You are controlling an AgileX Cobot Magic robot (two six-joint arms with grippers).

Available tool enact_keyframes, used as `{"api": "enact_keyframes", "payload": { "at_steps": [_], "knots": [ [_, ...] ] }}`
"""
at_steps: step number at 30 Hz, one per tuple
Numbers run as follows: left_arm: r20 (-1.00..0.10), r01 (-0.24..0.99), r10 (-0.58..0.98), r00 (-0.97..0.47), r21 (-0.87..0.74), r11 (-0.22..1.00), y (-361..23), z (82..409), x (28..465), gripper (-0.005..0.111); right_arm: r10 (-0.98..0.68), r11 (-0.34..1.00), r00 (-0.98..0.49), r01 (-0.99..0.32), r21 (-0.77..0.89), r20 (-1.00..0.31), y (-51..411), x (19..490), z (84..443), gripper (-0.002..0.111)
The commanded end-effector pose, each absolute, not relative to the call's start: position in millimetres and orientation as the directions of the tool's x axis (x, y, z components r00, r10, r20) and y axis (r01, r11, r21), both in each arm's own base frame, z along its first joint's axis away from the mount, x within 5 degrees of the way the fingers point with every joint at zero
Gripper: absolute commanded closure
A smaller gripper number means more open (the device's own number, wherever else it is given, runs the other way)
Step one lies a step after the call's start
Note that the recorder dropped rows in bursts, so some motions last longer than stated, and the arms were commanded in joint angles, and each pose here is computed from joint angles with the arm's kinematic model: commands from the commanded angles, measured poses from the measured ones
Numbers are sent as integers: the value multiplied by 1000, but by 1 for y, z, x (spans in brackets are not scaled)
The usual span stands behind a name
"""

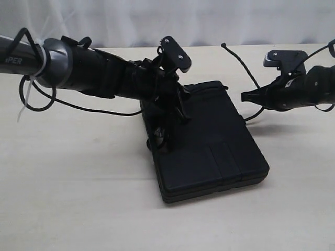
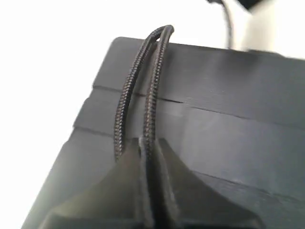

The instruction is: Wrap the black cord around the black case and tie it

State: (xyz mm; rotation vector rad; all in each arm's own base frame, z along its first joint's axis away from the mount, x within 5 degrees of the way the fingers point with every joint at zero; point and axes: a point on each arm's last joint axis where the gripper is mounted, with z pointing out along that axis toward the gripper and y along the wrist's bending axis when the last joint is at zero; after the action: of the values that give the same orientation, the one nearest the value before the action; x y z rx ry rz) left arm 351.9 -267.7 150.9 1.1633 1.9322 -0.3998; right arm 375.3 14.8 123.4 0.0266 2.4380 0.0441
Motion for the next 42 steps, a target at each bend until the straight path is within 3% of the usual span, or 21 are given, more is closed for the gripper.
{"api": "enact_keyframes", "payload": {
  "at_steps": [1,5,11,17,25,42],
  "knots": [
    [-828,845,472,-302,-4,534,-266,156,353,107,35,999,-749,11,39,-662,14,374,124,104],
    [-850,867,423,-315,-76,492,-267,160,351,107,28,999,-751,6,35,-659,14,373,123,104],
    [-839,799,358,-410,-141,585,-242,159,369,107,13,1000,-746,-4,25,-666,14,370,121,104],
    [-848,805,233,-476,-313,503,-221,165,373,107,-47,998,-710,-56,-10,-703,17,369,122,104],
    [-838,770,210,-504,-325,549,-204,162,381,107,-304,937,-540,-318,-144,-785,51,343,136,104],
    [-829,717,200,-522,-300,629,-185,159,393,107,-341,934,-654,-320,-161,-675,44,331,122,104]
  ]
}}
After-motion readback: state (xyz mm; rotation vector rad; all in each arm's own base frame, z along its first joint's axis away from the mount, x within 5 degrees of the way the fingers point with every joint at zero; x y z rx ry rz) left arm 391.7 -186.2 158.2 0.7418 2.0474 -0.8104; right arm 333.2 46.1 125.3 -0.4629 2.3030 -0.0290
